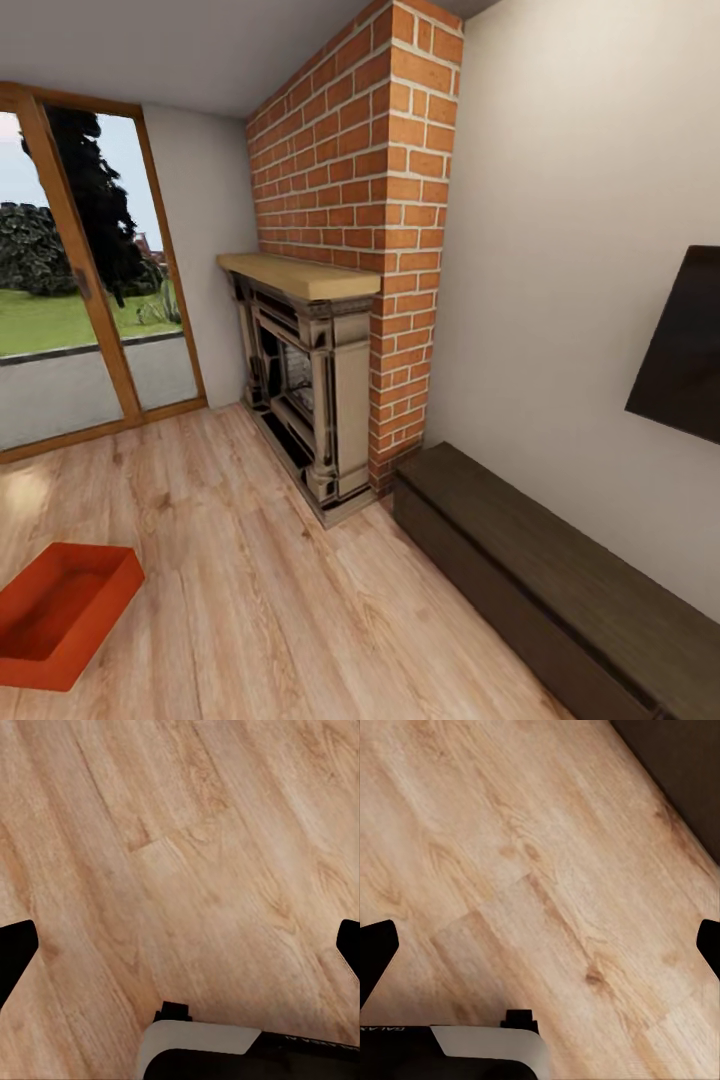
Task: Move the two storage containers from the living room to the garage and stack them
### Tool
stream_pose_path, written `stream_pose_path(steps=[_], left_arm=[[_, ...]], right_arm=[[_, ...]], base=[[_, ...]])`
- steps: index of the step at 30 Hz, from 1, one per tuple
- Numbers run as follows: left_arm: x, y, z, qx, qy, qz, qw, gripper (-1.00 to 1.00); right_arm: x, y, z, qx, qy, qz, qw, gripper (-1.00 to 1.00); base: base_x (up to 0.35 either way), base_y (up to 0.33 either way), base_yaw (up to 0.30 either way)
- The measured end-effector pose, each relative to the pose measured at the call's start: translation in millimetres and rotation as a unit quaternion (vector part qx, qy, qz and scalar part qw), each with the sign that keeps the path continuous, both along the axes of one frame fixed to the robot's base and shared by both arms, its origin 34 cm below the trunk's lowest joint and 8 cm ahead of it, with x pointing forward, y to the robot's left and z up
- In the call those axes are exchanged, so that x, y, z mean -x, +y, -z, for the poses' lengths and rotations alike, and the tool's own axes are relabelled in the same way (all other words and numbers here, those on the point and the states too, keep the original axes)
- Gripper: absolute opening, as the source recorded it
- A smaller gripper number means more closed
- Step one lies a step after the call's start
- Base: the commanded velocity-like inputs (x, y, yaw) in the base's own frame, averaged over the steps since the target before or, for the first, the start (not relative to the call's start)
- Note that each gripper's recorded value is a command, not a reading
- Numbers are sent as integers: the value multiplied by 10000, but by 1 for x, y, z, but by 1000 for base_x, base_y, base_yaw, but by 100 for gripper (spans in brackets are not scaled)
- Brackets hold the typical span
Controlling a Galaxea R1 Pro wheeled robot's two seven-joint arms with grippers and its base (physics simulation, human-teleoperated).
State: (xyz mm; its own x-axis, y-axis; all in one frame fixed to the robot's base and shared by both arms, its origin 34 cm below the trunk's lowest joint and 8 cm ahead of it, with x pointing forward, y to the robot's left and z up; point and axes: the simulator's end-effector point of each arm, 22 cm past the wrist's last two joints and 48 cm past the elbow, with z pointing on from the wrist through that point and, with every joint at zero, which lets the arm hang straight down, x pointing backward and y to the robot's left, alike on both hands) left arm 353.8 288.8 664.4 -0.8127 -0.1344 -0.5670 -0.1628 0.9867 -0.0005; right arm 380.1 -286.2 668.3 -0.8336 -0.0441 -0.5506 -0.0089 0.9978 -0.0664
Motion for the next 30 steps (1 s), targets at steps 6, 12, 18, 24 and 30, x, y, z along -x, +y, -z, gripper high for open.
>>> stream_pose_path(steps=[6, 12, 18, 24, 30], left_arm=[[0, -1, 0, 6, 0, 1, 10000, 100], [0, 0, 0, 1, -1, -2, 10000, 100], [0, 1, 0, -3, -1, -6, 10000, 100], [0, 1, 0, -5, -1, -3, 10000, 100], [0, 2, 0, -13, -1, -7, 10000, 100]], right_arm=[[0, 0, 0, 0, -5, 1, 10000, 100], [-1, -1, 0, 5, -8, 2, 10000, 100], [-1, 0, 0, 3, -7, -2, 10000, 100], [-1, 0, 0, 3, -7, -1, 10000, 100], [-1, 0, 0, 1, -7, -2, 10000, 100]], base=[[325, 0, 6], [325, 0, 0], [325, 0, 67], [325, 0, 196], [325, 0, 249]])
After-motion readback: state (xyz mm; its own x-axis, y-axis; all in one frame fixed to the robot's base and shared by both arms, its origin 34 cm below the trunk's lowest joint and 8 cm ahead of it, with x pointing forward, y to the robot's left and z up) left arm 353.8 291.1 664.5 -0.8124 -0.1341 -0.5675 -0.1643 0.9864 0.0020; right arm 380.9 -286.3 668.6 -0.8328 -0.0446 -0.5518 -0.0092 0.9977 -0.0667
